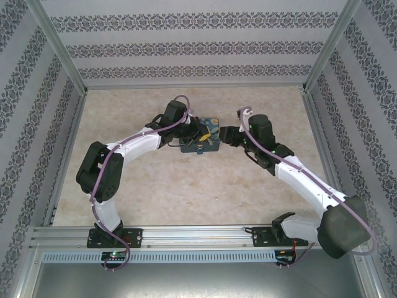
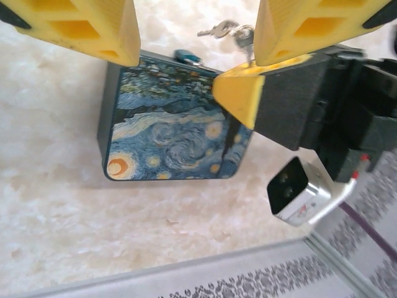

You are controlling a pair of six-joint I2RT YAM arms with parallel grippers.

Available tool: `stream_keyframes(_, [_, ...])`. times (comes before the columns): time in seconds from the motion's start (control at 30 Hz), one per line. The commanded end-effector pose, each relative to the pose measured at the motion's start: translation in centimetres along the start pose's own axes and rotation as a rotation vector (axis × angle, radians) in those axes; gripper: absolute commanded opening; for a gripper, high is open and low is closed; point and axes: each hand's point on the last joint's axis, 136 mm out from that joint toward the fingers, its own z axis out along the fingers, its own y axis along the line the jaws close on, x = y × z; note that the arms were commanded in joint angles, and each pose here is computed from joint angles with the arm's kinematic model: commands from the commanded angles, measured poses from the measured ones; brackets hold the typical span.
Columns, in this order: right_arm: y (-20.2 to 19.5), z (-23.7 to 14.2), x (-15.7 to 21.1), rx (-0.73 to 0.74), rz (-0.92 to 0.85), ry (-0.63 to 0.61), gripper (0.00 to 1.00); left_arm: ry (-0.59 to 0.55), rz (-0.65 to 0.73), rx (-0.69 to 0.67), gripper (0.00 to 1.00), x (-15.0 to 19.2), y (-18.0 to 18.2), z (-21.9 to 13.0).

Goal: Unlock a padlock with a key

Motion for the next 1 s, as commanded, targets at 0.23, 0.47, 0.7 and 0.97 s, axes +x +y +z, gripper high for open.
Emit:
stream_keyframes(0.23, [1.0, 0.7, -0.8, -0.275, 0.46, -0.028, 0.53, -0.232, 0.32, 0.277, 0.0, -3.6, -5.9, -2.7])
stream_keyframes(0.47, [2.3, 1.6, -2.5, -0.406, 0.543, -0.07, 0.52, -0.33, 0.32, 0.423, 0.0, -4.4, -7.7, -4.0])
stream_keyframes(0.7, [2.9, 2.3, -3.6, -0.473, 0.553, -0.097, 0.49, -0.386, 0.28, 0.496, 0.0, -4.9, -8.3, -4.9])
stream_keyframes(0.97, [3.7, 3.6, -3.8, -0.55, 0.556, -0.081, 0.44, -0.373, 0.238, 0.525, 0.0, -4.8, -8.3, -4.9])
